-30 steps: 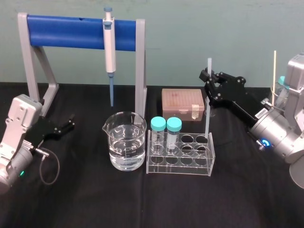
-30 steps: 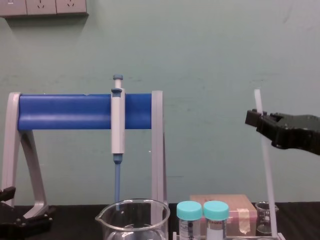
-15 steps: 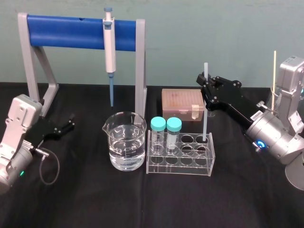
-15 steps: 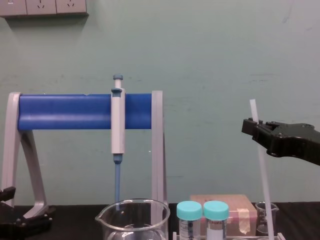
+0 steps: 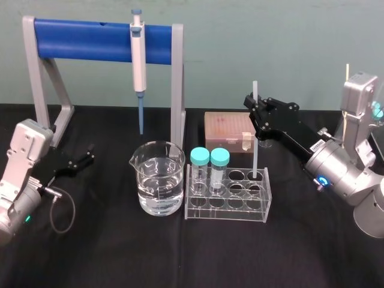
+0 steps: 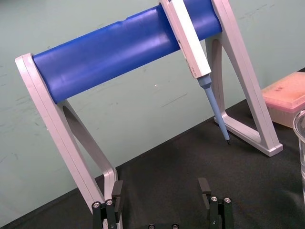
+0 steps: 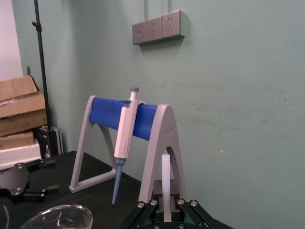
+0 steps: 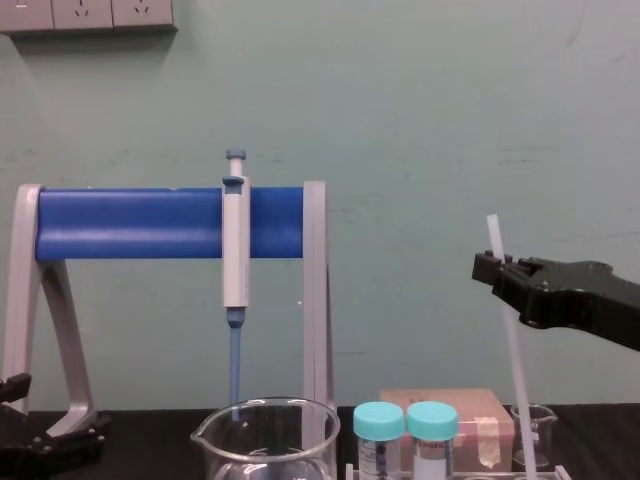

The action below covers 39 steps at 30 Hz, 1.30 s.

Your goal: Pick up the stirring rod with one hand, then place it down.

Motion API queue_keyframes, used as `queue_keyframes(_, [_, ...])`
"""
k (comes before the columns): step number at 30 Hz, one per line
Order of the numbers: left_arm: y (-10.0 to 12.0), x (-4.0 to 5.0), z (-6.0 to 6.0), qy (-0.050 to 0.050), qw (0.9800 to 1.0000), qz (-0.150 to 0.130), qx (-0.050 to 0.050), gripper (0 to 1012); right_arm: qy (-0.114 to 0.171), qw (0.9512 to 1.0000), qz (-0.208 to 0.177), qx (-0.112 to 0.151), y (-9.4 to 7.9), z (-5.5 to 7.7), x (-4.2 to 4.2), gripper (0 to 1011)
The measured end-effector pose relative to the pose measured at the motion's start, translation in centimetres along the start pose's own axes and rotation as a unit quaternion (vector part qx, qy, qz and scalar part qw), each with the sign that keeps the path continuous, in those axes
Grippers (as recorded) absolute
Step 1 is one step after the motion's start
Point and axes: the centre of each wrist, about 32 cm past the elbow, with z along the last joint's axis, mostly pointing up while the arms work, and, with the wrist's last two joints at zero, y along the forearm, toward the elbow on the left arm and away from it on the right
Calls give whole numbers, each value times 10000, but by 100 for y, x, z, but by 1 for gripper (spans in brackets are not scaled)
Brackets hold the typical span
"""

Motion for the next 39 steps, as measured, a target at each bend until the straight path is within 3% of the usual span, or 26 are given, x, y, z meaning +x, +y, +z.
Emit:
queue_keyframes(20, [0,0,0,0,10000,0,0,1000,170,9994,17,-286,28,-104,7,72])
queue_keyframes(39, [0,0,0,0,10000,0,0,1000,86,9989,-6,-465,45,-194,-15,73])
